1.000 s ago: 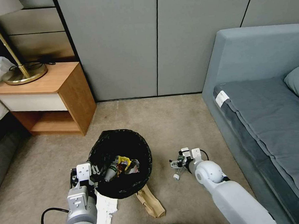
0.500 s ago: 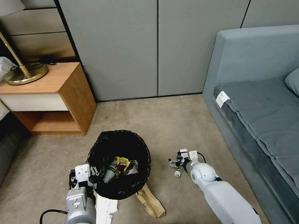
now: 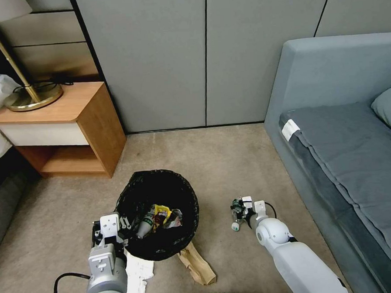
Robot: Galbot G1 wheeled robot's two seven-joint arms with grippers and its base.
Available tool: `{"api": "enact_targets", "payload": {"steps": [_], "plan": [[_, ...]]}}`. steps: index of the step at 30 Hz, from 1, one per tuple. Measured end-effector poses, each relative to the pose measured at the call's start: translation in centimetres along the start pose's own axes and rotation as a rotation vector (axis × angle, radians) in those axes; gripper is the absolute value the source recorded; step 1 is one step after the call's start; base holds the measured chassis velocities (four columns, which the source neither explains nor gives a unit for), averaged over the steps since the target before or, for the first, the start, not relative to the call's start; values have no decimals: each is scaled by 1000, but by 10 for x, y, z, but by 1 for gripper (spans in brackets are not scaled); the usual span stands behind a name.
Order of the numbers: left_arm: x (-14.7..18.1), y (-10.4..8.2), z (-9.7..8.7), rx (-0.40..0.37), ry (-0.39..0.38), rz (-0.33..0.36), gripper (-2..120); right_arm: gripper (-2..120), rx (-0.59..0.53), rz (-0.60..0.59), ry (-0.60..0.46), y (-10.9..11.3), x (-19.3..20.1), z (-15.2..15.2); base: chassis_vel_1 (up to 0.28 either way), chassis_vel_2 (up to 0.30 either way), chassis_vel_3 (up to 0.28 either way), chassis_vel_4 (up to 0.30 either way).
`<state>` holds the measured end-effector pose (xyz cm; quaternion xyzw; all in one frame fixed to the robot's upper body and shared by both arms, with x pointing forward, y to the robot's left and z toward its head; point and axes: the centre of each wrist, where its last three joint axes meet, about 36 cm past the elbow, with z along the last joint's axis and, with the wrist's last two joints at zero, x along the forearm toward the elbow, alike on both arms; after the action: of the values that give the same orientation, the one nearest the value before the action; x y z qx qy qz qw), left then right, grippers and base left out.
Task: Pick up the trash bin, then pick up the garbage from the floor and place it into the trash bin.
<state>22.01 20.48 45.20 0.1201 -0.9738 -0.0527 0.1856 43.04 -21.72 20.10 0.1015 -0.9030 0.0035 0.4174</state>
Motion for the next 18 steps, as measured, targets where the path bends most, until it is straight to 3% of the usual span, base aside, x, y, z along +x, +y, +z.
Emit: {"api": "enact_targets", "payload": {"steps": [11, 18], "plan": [[0, -2, -1, 1, -4, 6, 0, 14, 23, 18, -28, -12, 5, 6, 0, 0, 0, 0], [0, -3, -1, 1, -4, 8, 0, 10, 44, 29, -58, -16, 7, 10, 0, 0, 0, 0]]}}
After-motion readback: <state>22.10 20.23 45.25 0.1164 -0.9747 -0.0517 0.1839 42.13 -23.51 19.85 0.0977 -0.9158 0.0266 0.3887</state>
